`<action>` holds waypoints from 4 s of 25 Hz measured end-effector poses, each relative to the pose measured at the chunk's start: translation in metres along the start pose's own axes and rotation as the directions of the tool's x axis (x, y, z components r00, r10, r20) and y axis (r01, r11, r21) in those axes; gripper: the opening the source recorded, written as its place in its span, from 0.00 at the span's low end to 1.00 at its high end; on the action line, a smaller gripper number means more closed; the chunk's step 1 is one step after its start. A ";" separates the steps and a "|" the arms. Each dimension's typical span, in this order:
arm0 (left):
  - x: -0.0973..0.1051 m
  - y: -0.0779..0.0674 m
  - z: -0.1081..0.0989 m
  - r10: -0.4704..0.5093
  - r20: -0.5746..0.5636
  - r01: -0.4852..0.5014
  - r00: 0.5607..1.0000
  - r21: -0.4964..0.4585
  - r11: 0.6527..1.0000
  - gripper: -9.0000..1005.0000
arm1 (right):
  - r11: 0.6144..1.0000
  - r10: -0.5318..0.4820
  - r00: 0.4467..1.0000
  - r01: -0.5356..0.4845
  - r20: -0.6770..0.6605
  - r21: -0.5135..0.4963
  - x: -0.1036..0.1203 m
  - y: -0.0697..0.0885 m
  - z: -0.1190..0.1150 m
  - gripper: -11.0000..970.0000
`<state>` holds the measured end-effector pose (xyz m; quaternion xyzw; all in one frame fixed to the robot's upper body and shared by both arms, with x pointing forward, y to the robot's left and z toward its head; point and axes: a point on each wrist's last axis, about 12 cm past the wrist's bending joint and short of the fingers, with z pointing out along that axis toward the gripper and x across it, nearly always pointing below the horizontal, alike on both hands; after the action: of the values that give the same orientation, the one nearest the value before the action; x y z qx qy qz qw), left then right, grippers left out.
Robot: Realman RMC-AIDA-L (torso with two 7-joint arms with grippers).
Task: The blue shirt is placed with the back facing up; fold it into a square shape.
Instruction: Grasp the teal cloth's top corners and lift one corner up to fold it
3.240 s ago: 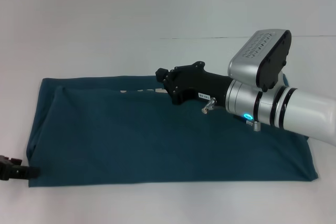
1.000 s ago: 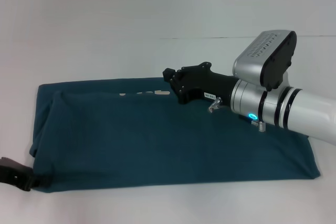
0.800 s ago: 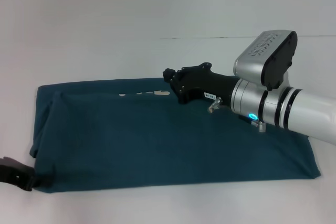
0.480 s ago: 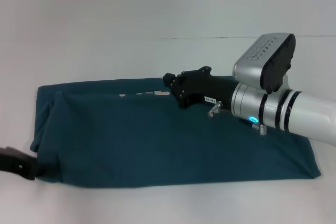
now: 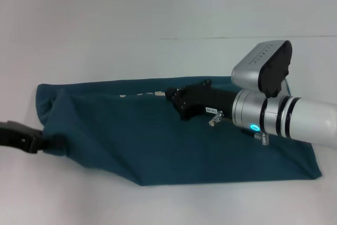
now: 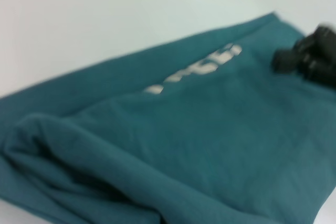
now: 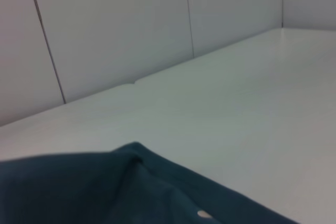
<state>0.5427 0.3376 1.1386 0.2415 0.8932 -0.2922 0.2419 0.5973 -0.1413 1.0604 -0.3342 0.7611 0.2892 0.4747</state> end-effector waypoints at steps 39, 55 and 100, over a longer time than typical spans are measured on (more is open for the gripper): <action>-0.047 -0.034 -0.024 -0.015 0.309 -0.055 0.951 0.219 0.974 0.06 | 0.975 0.137 0.966 -0.171 -0.219 -0.141 0.020 0.018 -0.004 0.02; -0.053 -0.036 -0.029 -0.006 0.339 -0.083 0.941 0.245 0.966 0.06 | 0.943 0.148 0.963 -0.206 -0.225 -0.261 -0.004 0.038 0.012 0.02; -0.074 -0.096 0.076 0.113 0.313 -0.265 0.943 0.504 0.822 0.06 | 0.941 0.304 0.948 -0.314 -0.090 -0.127 0.014 0.014 -0.010 0.02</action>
<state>0.5660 0.1994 1.1658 0.3458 0.7047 -0.5357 0.3112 0.5758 -0.1439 1.0530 -0.2529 0.7980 0.4009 0.3723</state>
